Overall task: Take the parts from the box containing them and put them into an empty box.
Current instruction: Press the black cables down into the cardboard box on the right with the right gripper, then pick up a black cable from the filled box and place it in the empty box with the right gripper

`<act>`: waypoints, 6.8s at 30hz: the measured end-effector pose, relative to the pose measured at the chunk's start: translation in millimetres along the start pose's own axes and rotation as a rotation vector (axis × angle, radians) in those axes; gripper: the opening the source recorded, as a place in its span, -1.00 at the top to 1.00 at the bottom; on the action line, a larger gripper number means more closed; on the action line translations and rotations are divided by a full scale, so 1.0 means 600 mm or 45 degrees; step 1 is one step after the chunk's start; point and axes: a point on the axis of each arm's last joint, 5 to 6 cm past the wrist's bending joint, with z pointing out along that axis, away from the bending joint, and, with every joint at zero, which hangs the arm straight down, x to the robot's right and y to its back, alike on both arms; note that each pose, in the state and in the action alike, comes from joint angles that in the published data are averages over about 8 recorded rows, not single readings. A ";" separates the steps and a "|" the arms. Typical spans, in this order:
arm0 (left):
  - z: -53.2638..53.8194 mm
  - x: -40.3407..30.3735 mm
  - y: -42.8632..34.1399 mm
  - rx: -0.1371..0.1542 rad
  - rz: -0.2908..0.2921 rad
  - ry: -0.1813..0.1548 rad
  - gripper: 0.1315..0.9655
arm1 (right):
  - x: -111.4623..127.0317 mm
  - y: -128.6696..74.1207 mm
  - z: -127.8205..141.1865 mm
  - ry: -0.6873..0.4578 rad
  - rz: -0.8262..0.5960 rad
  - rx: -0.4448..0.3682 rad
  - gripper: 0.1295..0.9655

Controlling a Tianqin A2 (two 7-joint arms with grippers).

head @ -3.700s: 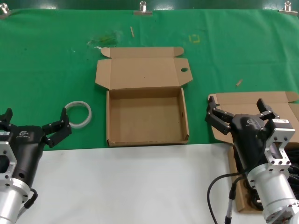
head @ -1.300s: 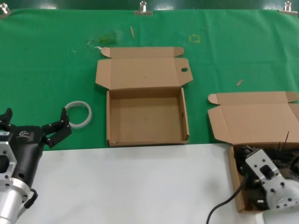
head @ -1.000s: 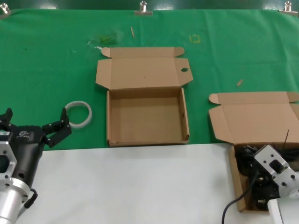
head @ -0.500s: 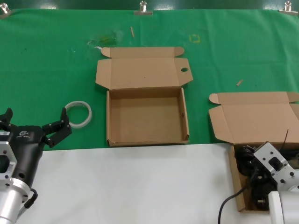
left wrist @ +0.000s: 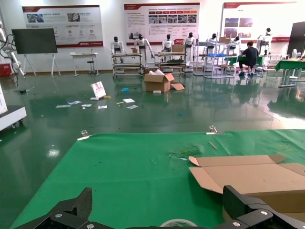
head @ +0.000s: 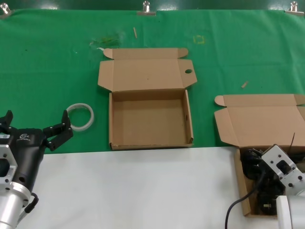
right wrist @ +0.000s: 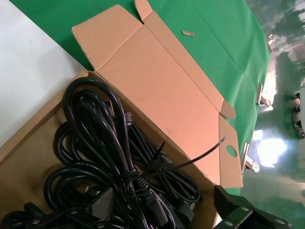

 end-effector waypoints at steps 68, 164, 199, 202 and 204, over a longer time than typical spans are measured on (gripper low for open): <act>0.000 0.000 0.000 0.000 0.000 0.000 -1.00 | 0.000 -0.065 -0.056 0.014 0.071 0.171 0.98; 0.000 0.000 0.000 0.000 0.000 0.000 -1.00 | 0.000 -0.295 -0.108 0.106 -0.121 0.690 0.98; 0.000 0.000 0.000 0.000 0.000 0.000 -1.00 | -0.082 -0.385 -0.086 0.004 -0.173 0.907 0.98; 0.000 0.000 0.000 0.000 0.000 0.000 -1.00 | -0.085 -0.384 -0.085 -0.006 -0.156 0.914 0.98; 0.000 0.000 0.000 0.000 0.000 0.000 -1.00 | -0.087 -0.384 -0.086 -0.018 -0.131 0.928 0.98</act>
